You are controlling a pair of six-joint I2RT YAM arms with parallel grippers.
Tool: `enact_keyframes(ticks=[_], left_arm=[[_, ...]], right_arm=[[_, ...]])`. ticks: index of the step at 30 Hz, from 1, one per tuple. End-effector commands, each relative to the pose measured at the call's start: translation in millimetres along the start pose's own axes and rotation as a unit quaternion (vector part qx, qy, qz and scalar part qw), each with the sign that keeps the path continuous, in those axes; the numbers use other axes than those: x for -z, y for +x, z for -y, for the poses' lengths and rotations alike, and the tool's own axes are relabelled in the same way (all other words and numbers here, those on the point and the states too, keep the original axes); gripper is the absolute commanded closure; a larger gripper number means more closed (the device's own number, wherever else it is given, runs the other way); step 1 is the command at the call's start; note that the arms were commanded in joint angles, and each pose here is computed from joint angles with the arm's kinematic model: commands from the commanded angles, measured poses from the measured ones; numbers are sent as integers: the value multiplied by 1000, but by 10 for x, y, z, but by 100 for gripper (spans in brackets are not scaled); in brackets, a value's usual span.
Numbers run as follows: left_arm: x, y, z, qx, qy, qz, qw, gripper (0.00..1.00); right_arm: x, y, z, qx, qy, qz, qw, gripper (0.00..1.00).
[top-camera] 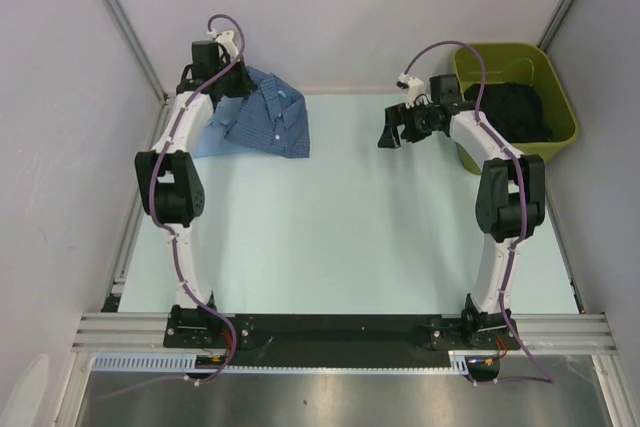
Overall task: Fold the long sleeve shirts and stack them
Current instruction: Neatly place the folded shirt to the corner
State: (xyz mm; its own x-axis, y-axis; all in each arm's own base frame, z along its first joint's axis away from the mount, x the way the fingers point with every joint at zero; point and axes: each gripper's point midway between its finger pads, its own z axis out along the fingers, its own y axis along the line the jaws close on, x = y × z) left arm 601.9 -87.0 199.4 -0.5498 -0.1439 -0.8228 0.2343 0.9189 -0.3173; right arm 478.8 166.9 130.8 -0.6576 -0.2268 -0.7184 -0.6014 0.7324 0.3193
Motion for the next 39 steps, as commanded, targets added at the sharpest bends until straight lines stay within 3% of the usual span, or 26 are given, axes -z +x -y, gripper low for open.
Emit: enact_keyframes(ticks=[1,12,39], left_arm=[[339,-488,-22,-45,-24,52,997,100],[627,-745,39,-74,-26,83,993,100],[993,-909,331,-53,6,101,993,100]], right_arm=[[144,-230,-47,26,10,32,999,0],[122,-239,-77,25,5,36,999,0],[120,-214,-186,32,-4,38,999,0]])
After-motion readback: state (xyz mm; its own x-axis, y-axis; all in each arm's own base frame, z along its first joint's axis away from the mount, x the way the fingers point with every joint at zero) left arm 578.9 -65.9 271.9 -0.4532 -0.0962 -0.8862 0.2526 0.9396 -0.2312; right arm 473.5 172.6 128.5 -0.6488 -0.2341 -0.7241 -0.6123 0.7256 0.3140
